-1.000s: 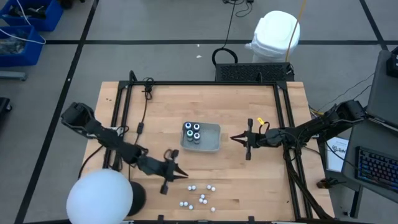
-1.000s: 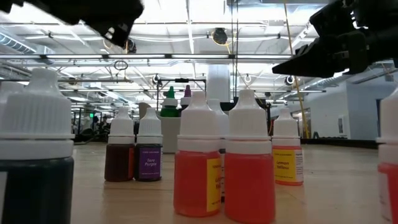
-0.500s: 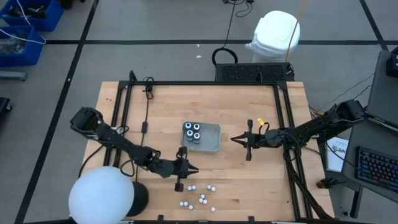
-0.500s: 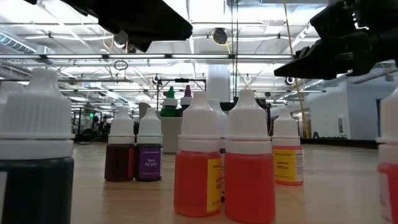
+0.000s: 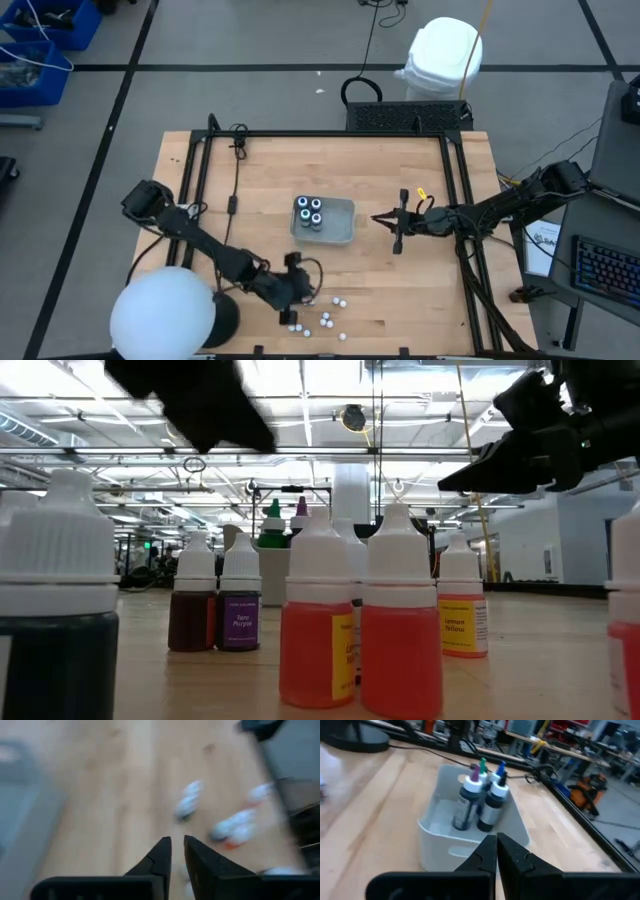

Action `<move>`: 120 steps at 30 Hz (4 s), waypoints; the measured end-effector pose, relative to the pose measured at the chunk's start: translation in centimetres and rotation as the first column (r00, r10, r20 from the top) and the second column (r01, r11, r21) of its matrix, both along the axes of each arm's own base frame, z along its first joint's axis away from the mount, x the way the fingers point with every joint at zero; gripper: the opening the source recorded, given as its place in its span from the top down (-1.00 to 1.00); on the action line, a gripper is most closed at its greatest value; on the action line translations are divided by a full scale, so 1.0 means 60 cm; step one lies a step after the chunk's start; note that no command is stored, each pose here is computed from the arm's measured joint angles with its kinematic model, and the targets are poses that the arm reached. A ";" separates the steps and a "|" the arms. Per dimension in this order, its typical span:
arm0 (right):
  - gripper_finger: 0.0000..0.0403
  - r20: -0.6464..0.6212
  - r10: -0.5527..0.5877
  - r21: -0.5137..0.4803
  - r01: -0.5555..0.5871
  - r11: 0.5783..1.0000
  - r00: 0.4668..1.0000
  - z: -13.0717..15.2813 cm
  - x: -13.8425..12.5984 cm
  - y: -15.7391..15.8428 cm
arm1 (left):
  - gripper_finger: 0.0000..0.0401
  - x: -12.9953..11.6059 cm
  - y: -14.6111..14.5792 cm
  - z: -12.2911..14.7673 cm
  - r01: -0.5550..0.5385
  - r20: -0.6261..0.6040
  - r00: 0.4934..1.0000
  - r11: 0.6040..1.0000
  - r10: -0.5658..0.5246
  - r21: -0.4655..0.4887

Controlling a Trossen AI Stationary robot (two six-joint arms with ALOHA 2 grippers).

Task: Pick & Place food coloring
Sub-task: Put the small red food coloring bottle into the gray bin

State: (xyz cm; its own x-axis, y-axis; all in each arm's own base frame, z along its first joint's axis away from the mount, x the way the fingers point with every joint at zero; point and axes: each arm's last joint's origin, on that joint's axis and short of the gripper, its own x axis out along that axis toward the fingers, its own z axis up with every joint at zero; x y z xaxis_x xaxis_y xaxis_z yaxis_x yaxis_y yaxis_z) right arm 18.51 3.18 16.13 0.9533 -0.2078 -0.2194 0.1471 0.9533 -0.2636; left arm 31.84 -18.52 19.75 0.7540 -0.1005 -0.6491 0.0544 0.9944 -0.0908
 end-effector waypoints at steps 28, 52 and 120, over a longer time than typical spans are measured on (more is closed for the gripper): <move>0.98 -0.033 -0.019 0.041 0.021 0.999 0.999 -0.007 -0.002 -0.001 | -0.15 0.009 -0.045 -0.054 -0.041 -0.339 0.940 0.999 0.041 0.007; 0.98 -0.033 -0.019 0.043 0.021 0.999 0.999 -0.007 -0.002 -0.001 | -0.04 0.022 -0.037 -0.062 -0.024 -0.339 0.941 1.000 0.018 -0.013; 0.98 -0.073 -0.017 0.023 0.018 1.000 0.997 -0.013 -0.004 -0.001 | 0.70 0.165 0.313 0.136 -0.021 -0.325 0.941 0.975 0.094 0.220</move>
State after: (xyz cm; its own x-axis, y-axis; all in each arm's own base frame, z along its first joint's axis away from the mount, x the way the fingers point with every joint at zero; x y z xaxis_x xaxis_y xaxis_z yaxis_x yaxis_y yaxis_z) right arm 18.29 3.12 15.35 0.9310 -0.2182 -0.2927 0.1451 0.9568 -0.2518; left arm 41.76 0.29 27.90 0.4926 0.1024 -0.8642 -0.0006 0.9931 0.1173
